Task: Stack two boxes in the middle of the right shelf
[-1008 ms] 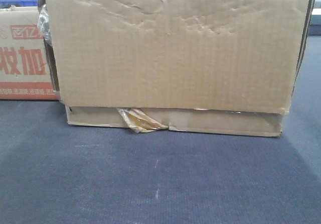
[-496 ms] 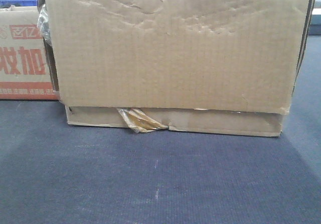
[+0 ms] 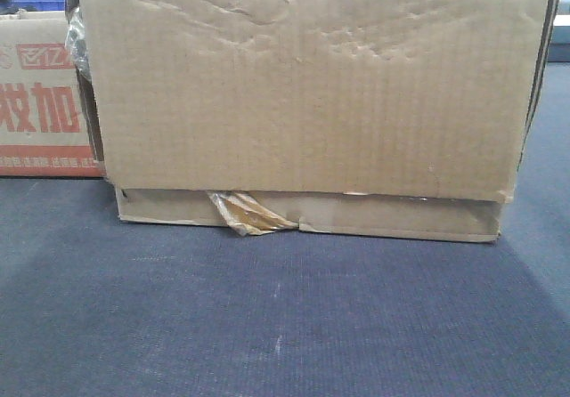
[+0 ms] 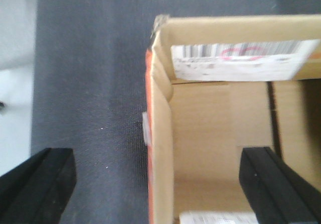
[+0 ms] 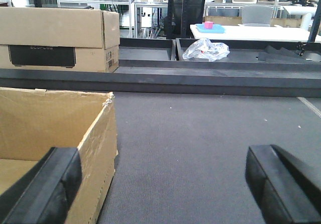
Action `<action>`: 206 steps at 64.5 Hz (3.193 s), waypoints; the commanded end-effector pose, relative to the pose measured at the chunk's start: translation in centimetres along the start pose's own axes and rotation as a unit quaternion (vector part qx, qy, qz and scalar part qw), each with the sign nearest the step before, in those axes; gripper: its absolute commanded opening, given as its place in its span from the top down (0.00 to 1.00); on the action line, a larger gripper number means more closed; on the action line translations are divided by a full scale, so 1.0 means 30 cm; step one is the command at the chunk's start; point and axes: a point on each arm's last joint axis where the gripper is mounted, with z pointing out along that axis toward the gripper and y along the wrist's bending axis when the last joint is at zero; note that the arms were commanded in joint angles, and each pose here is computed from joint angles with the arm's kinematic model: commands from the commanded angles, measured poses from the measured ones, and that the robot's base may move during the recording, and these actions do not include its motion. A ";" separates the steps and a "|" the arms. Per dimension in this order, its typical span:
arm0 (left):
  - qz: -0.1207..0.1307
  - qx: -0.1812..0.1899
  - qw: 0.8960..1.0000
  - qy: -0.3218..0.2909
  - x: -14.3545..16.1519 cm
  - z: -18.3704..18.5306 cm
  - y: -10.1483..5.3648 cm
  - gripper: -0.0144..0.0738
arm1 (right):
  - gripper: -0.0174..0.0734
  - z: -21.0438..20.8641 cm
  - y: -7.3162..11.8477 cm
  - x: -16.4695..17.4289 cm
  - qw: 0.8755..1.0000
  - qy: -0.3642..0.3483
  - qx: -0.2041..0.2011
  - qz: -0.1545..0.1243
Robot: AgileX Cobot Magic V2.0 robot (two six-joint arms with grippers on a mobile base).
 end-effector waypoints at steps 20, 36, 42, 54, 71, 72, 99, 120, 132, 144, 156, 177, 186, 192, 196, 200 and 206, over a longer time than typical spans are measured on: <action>-0.009 0.002 1.000 0.024 0.017 0.171 0.033 0.21 | 0.18 0.003 0.001 -0.006 1.000 0.000 0.000 -0.006; -0.009 0.003 1.000 0.029 0.021 0.178 0.033 0.60 | 0.18 0.003 0.000 -0.007 1.000 -0.002 0.000 -0.006; -0.009 0.003 1.000 0.029 0.021 0.178 0.033 0.82 | 0.18 0.003 0.000 -0.007 1.000 -0.002 0.000 -0.006; -0.007 0.002 1.000 0.030 0.020 0.148 0.032 0.96 | 0.18 0.003 0.000 -0.007 1.000 -0.002 0.000 -0.006; -0.026 -0.053 0.998 -0.010 0.003 -0.065 0.063 0.96 | 0.18 0.003 0.000 -0.007 1.000 -0.002 0.000 -0.006; -0.032 -0.062 0.997 -0.017 0.001 -0.090 0.067 0.96 | 0.18 0.003 0.000 -0.007 1.000 -0.002 0.000 -0.006; -0.081 -0.069 0.967 -0.233 0.018 -0.648 0.022 0.96 | 0.18 0.003 0.000 -0.007 1.000 -0.002 0.000 -0.006; -0.048 0.072 0.946 -0.312 0.029 -0.826 -0.207 0.96 | 0.18 0.003 0.000 -0.008 1.000 -0.003 0.000 -0.006; -0.008 0.160 0.928 -0.335 -0.007 -0.817 -0.426 0.96 | 0.18 0.003 0.000 -0.008 1.000 -0.003 0.000 -0.006; -0.005 0.191 0.934 -0.303 -0.038 -0.708 -0.590 0.96 | 0.18 0.003 0.001 -0.008 1.000 -0.003 -0.001 -0.005; -0.013 0.170 0.955 -0.245 -0.052 -0.564 -0.657 0.96 | 0.18 0.003 0.001 -0.007 1.000 -0.002 -0.002 -0.001; -0.021 0.163 0.970 -0.179 -0.060 -0.390 -0.716 0.96 | 0.18 0.003 0.009 -0.007 1.000 -0.002 -0.013 -0.002; -0.020 0.160 0.973 -0.163 -0.057 -0.358 -0.725 0.96 | 0.18 0.003 0.009 -0.007 1.000 -0.002 -0.013 -0.002; -0.020 0.160 0.974 -0.162 -0.057 -0.355 -0.726 0.96 | 0.18 0.003 0.009 -0.007 1.000 -0.002 -0.013 -0.002; -0.020 0.160 0.973 -0.164 -0.057 -0.356 -0.726 0.96 | 0.18 0.003 0.009 -0.007 1.000 -0.002 -0.013 -0.002; -0.020 0.160 0.973 -0.164 -0.057 -0.356 -0.726 0.91 | 0.18 0.003 0.009 -0.007 1.000 -0.002 -0.013 -0.002; -0.020 0.160 0.973 -0.164 -0.057 -0.356 -0.726 0.76 | 0.18 0.003 0.009 -0.007 1.000 -0.002 -0.013 -0.002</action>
